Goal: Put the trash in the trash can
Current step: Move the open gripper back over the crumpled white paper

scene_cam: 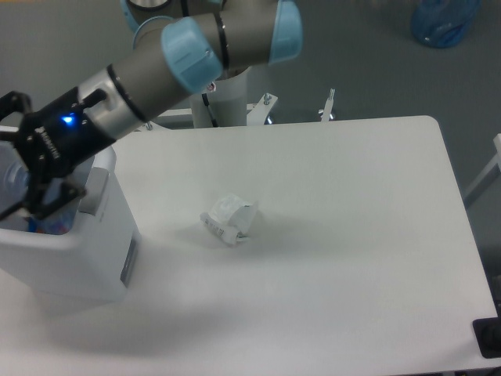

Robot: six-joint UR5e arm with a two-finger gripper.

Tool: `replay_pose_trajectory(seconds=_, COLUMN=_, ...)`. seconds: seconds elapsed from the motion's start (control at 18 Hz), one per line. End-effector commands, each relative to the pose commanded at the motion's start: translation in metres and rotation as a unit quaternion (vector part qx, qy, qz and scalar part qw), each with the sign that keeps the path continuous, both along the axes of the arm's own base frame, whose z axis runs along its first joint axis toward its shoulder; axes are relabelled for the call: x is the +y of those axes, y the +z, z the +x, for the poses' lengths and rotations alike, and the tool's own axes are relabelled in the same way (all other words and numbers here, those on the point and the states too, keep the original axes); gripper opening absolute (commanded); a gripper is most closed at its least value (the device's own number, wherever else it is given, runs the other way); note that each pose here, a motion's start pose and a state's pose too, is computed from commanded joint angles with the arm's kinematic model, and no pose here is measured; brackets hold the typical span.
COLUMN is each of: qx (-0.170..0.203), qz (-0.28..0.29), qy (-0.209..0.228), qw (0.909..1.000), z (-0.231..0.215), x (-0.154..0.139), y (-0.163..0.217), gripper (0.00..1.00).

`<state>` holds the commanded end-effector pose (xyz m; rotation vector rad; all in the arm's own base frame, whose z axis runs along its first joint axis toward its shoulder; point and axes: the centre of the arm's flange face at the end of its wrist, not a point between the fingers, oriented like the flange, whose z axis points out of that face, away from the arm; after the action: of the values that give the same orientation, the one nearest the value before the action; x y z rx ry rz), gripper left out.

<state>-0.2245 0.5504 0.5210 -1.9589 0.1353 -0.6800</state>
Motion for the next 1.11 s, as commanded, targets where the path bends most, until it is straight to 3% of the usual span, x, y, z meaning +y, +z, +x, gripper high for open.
replay_pose_trajectory(seconds=0.22, qx=-0.005, qz=-0.028, qy=0.112, qw=0.9933, z=-0.093, x=-0.069, y=-0.026, gripper=1.0)
replay_pose_trajectory(seconds=0.33, qx=0.028, qz=-0.073, qy=0.157, qw=0.9844, z=-0.122, x=-0.092, y=-0.055, gripper=1.0)
replay_pose_trajectory(seconds=0.44, qx=0.071, qz=-0.135, qy=0.186, qw=0.9705, z=-0.133, x=-0.106, y=-0.088, gripper=1.0)
replay_pose_trajectory(seconds=0.56, qx=0.123, qz=-0.207, qy=0.202, qw=0.9493, z=-0.138, x=-0.117, y=-0.121, gripper=1.0)
replay_pose_trajectory(seconds=0.72, qx=0.182, qz=-0.284, qy=0.202, qw=0.9195, z=-0.143, x=-0.126, y=-0.155, gripper=1.0)
replay_pose_trajectory(seconds=0.94, qx=0.221, qz=-0.345, qy=0.15, qw=0.8999, z=-0.126, x=-0.129, y=-0.195, gripper=1.0)
replay_pose_trajectory(seconds=1.11, qx=0.274, qz=-0.407, qy=0.087, qw=0.8673, z=-0.112, x=-0.128, y=-0.23, gripper=1.0)
